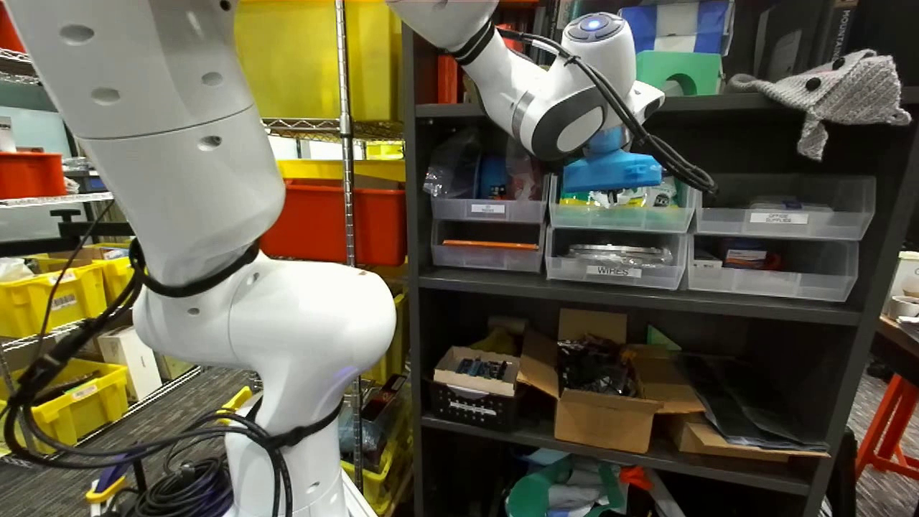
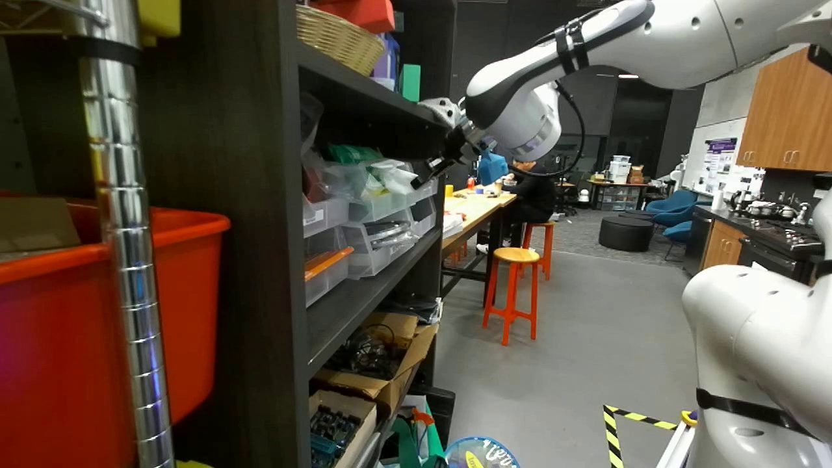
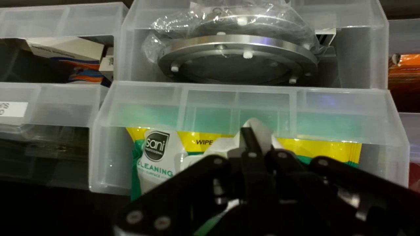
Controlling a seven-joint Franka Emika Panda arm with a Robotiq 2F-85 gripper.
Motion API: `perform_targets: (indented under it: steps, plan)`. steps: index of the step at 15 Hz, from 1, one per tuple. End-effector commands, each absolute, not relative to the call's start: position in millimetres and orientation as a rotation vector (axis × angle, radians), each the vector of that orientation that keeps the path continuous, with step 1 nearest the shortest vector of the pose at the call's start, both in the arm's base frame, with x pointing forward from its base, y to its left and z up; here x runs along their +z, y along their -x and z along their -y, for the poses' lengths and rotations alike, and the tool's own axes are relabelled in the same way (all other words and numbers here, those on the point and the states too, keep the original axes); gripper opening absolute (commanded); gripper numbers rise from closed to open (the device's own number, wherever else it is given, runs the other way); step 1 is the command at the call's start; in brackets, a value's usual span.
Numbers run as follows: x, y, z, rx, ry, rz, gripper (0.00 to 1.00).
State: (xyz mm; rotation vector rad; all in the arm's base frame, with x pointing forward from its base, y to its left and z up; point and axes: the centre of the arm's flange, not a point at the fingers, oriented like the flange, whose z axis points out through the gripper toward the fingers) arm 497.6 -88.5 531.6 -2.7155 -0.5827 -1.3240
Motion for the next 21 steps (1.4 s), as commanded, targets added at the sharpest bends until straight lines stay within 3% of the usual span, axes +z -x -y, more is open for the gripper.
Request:
perform_targets:
  steps: [1,21]
  plan:
    - [530.1,-472.9,108.5,-1.365,2.669,0.538,0.01]
    - [544.8,-384.0,148.9,-1.714,2.453,0.314,0.01]
